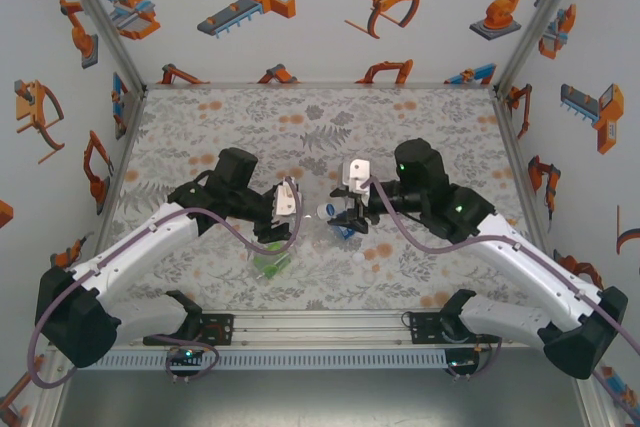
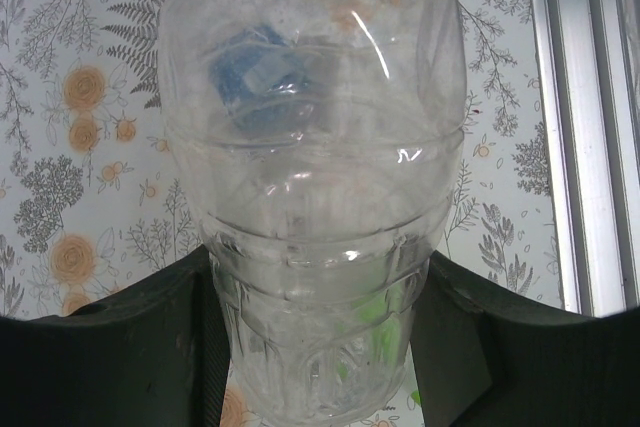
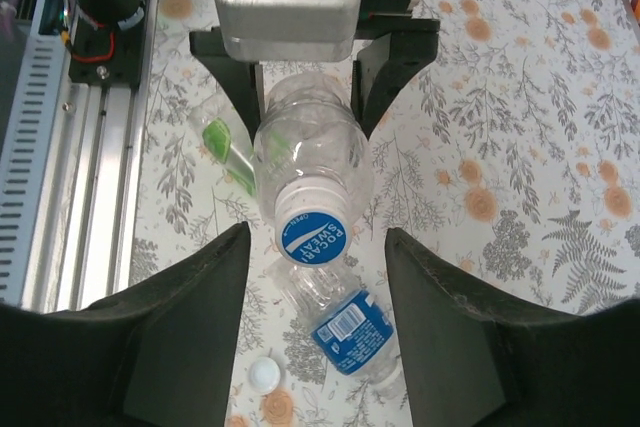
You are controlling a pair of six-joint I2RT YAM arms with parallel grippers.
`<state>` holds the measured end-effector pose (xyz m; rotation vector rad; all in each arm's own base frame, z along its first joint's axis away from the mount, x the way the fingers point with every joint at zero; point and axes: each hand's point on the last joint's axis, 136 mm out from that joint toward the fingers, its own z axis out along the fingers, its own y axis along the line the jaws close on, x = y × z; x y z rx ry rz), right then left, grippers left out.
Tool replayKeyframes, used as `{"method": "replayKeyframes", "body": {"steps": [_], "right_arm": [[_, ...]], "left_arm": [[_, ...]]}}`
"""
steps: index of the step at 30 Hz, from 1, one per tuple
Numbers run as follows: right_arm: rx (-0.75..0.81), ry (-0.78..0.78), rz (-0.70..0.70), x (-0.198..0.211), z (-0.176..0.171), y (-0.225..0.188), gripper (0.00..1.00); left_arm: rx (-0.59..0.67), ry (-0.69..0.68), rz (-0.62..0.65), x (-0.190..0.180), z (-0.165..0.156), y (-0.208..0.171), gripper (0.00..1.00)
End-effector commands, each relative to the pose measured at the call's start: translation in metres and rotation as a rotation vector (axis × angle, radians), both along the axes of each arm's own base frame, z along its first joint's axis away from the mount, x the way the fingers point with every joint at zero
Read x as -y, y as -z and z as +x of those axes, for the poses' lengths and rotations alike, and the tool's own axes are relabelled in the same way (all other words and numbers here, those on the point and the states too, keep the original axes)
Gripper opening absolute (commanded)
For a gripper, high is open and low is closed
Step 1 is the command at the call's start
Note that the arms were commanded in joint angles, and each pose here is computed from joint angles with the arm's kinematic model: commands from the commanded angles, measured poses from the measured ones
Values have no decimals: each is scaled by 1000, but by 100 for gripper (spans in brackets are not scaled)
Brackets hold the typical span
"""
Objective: Screw on the bottle caps
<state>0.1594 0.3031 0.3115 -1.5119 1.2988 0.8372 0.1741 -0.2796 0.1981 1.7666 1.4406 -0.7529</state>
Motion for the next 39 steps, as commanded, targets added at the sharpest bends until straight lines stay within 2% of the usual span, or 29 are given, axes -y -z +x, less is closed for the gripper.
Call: {"method": "replayKeyframes", "body": {"steps": [1,8,10,12,17,22,27,31,33,35,39], "right_arm": [[72,-67,26,-5,-5,-2,51],[74,-69,33,-7,-3,1,38],[71,-71,31,-7,-4,2,29],[64,-80,30,-6,-7,3,17],[-8,-70,51,-7,-9,-1,0],[-298,130,119,-11,13,-5,0],[-747,473,243,-6,49,3,0],[-1060,685,314,1,67,17,0],[-1208,840,331,12,74,30,0],[-1304,937,336,20,75,39,0],[-1306,970,276,18,72,43,0]], "left_arm": [[22,42,-49,2,-5,-19,0],[19,45,-50,2,-6,-19,0],[19,44,-49,2,-6,-19,0],[19,40,-47,2,-5,-19,0],[15,35,-42,2,-4,-17,0],[22,15,-30,2,0,-17,0],[32,-6,-14,0,4,-14,0],[36,-20,-9,0,7,-13,0],[35,-29,-11,0,8,-14,0],[34,-32,-13,0,9,-15,0],[35,-47,-8,0,12,-14,6]]}}
